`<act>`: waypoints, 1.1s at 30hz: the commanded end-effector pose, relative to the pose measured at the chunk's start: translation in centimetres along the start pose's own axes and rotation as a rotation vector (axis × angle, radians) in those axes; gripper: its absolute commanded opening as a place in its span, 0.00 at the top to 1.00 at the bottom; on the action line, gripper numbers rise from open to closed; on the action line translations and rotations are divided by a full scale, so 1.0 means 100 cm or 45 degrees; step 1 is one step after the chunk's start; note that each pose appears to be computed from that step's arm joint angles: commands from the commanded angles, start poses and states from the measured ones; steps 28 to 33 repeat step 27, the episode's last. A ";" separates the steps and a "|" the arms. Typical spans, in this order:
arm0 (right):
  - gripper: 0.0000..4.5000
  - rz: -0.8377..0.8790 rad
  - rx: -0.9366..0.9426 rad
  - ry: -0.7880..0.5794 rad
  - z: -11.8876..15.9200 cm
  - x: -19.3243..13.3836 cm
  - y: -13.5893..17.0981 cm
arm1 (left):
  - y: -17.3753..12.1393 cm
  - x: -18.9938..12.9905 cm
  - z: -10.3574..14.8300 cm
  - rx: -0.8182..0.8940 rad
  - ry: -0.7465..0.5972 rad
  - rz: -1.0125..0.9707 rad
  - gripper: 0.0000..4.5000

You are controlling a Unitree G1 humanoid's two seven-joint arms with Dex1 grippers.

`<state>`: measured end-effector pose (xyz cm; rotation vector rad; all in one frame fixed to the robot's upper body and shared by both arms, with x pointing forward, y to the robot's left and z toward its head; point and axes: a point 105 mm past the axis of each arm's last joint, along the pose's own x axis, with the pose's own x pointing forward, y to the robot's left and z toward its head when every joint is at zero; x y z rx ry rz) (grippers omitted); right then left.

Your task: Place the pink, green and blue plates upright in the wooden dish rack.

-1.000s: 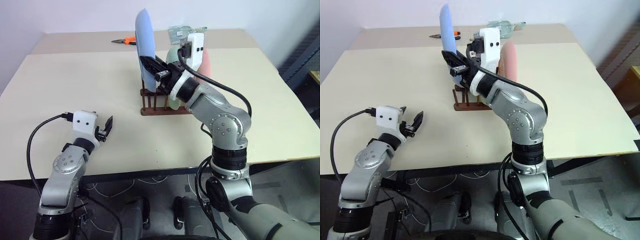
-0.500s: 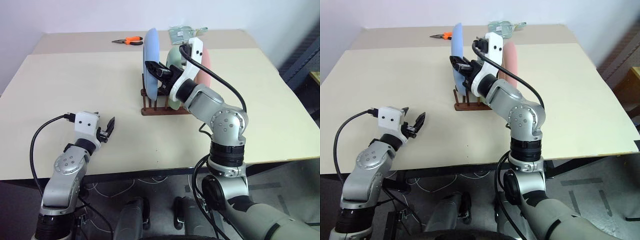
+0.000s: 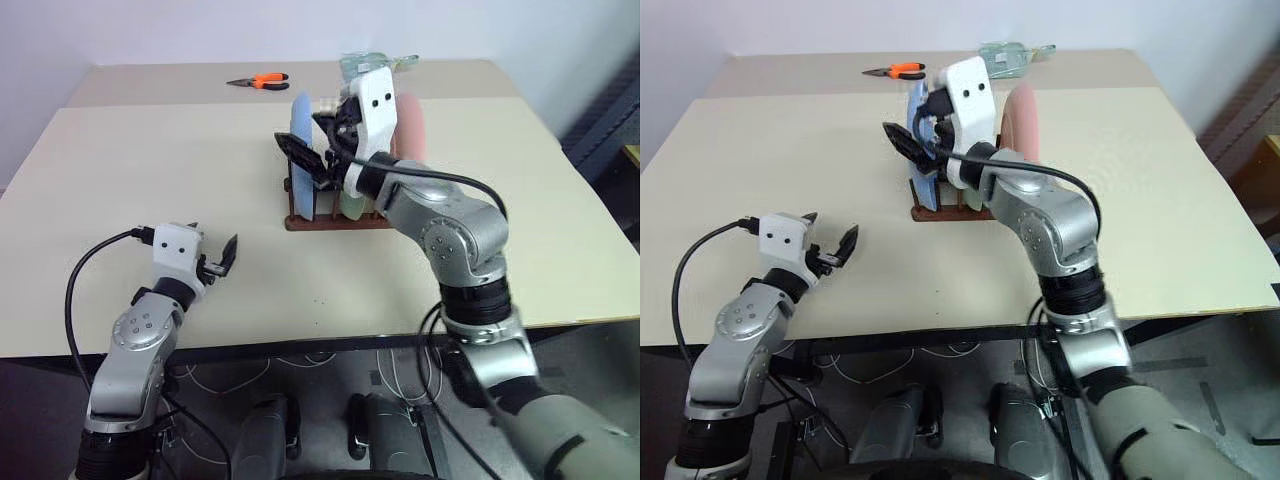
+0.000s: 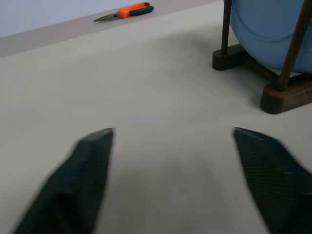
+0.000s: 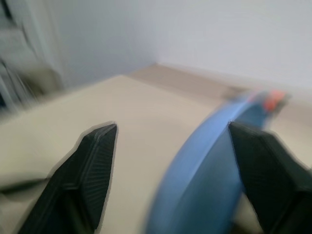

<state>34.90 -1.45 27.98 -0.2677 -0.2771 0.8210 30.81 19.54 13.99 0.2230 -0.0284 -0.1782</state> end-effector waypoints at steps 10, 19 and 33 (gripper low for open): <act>0.21 -0.073 -0.003 0.089 -0.002 -0.160 -0.085 | 0.007 -0.013 -0.014 0.092 0.107 -0.190 0.01; 0.21 -0.239 0.140 0.395 -0.089 -0.222 -0.097 | 0.011 -0.017 -0.027 0.172 0.191 -0.296 0.01; 0.21 -0.241 0.141 0.422 -0.107 -0.216 -0.088 | 0.002 -0.018 -0.029 0.139 0.193 -0.315 0.01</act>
